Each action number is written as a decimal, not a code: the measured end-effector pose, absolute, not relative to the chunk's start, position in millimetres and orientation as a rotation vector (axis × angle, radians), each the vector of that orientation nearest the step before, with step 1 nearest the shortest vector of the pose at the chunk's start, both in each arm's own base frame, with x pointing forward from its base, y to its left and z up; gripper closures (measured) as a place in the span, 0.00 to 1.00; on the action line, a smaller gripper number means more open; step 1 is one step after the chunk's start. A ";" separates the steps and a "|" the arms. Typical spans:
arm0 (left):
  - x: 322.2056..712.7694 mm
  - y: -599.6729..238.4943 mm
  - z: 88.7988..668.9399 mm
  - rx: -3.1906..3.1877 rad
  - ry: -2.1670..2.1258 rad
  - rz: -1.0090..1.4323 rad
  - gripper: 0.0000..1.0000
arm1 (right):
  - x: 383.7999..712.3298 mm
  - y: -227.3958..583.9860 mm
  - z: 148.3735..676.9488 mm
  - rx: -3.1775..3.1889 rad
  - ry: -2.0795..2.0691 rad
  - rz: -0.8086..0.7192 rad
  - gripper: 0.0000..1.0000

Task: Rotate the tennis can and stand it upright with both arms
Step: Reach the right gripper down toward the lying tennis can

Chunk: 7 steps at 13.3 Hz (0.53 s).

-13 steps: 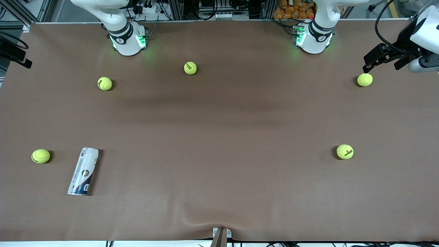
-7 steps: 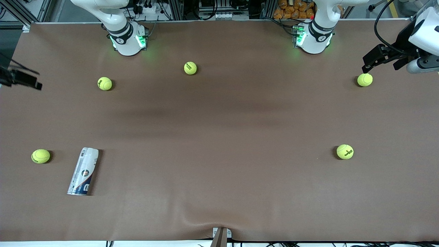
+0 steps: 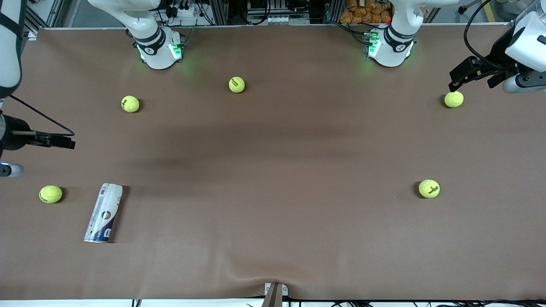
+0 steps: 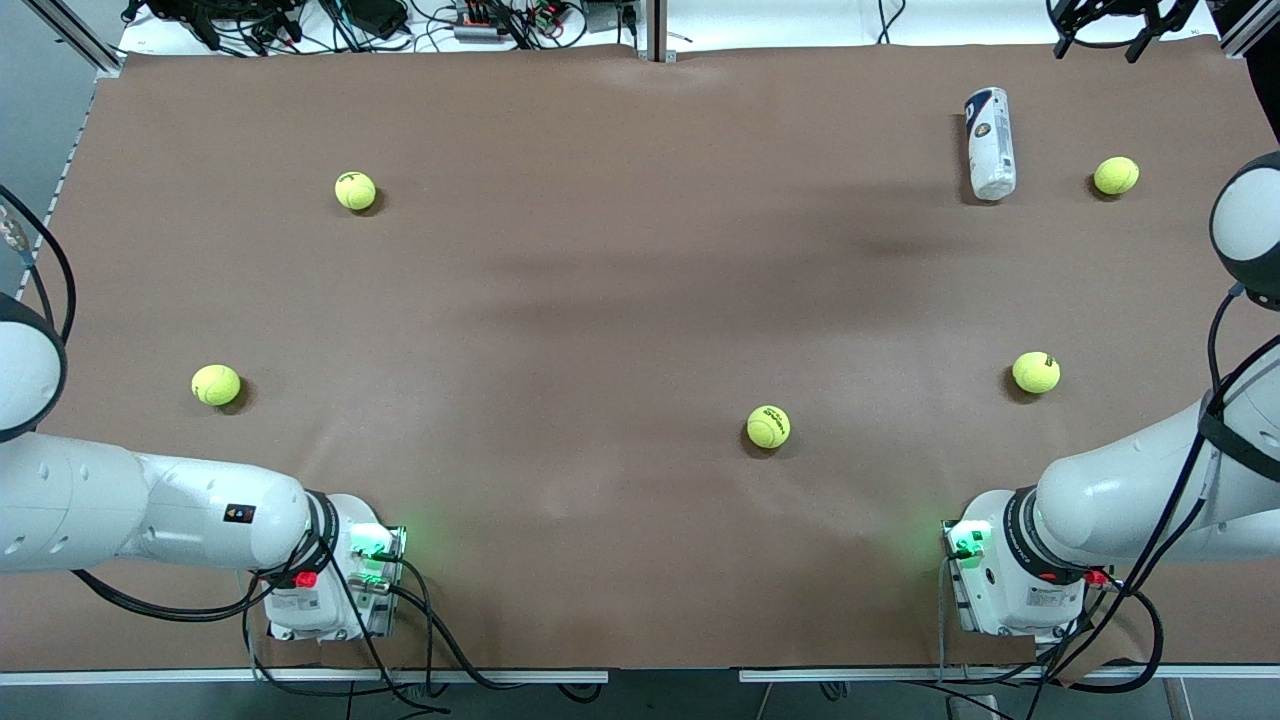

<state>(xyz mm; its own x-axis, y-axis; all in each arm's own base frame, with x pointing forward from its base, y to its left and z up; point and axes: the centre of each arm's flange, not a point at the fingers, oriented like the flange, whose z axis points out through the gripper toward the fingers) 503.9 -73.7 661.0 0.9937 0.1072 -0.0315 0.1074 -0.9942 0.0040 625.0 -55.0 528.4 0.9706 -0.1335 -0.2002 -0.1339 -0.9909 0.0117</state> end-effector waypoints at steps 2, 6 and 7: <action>504.1 -74.0 660.5 3.131 0.166 -0.051 0.00 | 635.4 -55.5 513.1 -3.121 0.211 0.294 0.00; 504.4 -73.6 660.0 3.131 0.167 -0.052 0.00 | 663.7 -59.9 452.1 -3.130 0.217 0.288 0.00; 504.4 -73.1 660.0 3.131 0.168 -0.052 0.00 | 670.7 -62.3 431.5 -3.132 0.221 0.295 0.00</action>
